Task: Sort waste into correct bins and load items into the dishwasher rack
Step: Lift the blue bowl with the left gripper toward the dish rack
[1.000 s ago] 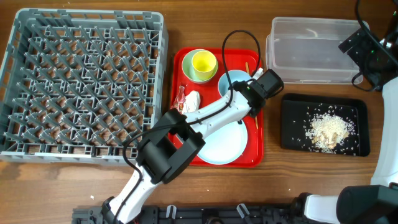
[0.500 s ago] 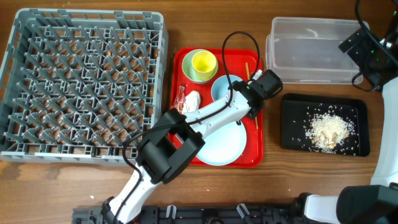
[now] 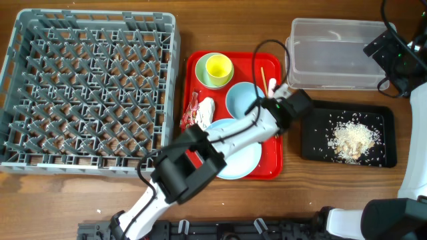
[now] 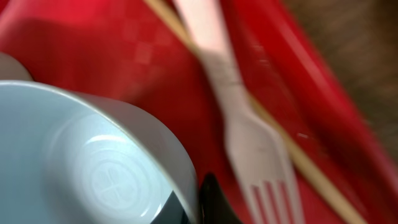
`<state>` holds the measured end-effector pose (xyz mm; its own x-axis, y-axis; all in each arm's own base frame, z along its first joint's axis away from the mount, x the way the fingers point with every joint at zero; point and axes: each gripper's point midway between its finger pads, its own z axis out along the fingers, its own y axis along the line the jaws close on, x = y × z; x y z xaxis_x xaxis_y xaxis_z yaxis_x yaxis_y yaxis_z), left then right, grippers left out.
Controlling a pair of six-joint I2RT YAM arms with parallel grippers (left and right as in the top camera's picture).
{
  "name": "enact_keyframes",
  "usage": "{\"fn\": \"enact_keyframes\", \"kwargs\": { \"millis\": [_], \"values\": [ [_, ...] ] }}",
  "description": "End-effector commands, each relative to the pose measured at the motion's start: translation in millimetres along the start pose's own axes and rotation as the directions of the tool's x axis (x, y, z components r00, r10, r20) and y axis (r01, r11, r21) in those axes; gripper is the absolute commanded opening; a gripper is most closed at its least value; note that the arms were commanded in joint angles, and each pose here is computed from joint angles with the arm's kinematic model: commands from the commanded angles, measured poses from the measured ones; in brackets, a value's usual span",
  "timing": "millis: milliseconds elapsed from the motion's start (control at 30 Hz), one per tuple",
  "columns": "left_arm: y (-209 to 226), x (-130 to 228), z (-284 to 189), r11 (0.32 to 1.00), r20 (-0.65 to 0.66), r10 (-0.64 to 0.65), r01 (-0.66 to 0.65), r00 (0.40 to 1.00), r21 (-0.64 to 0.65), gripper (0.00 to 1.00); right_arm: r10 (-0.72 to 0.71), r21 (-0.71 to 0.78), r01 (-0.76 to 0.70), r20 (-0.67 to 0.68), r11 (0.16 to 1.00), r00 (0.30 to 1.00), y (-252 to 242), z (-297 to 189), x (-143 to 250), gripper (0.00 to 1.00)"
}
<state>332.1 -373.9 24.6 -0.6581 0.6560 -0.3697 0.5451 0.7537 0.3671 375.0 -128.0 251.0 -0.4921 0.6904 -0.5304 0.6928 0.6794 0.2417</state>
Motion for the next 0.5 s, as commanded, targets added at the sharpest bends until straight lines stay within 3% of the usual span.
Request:
{"fn": "enact_keyframes", "kwargs": {
  "millis": [0, 233, 367, 467],
  "values": [
    [7, -17, -41, 0.997, 0.098, 0.012, -0.004, 0.995, -0.072, 0.04, 0.002, 0.000, -0.002, 0.001, 1.000, 1.000, 2, 1, -2, 1.00],
    [39, -24, -83, 0.985, 0.150, 0.012, 0.014, 0.989, -0.171, 0.04, 0.002, 0.000, -0.002, 0.001, 1.000, 1.000, 2, 1, -2, 1.00],
    [74, -30, -115, 0.979, 0.191, -0.135, 0.161, 0.972, -0.128, 0.04, 0.002, -0.001, -0.002, 0.001, 1.000, 1.000, 2, 1, -2, 1.00],
    [105, -37, -138, 0.967, 0.209, -0.244, 0.254, 0.947, -0.022, 0.04, 0.002, 0.000, -0.002, 0.001, 1.000, 1.000, 2, 1, -2, 1.00]
  ]
}}
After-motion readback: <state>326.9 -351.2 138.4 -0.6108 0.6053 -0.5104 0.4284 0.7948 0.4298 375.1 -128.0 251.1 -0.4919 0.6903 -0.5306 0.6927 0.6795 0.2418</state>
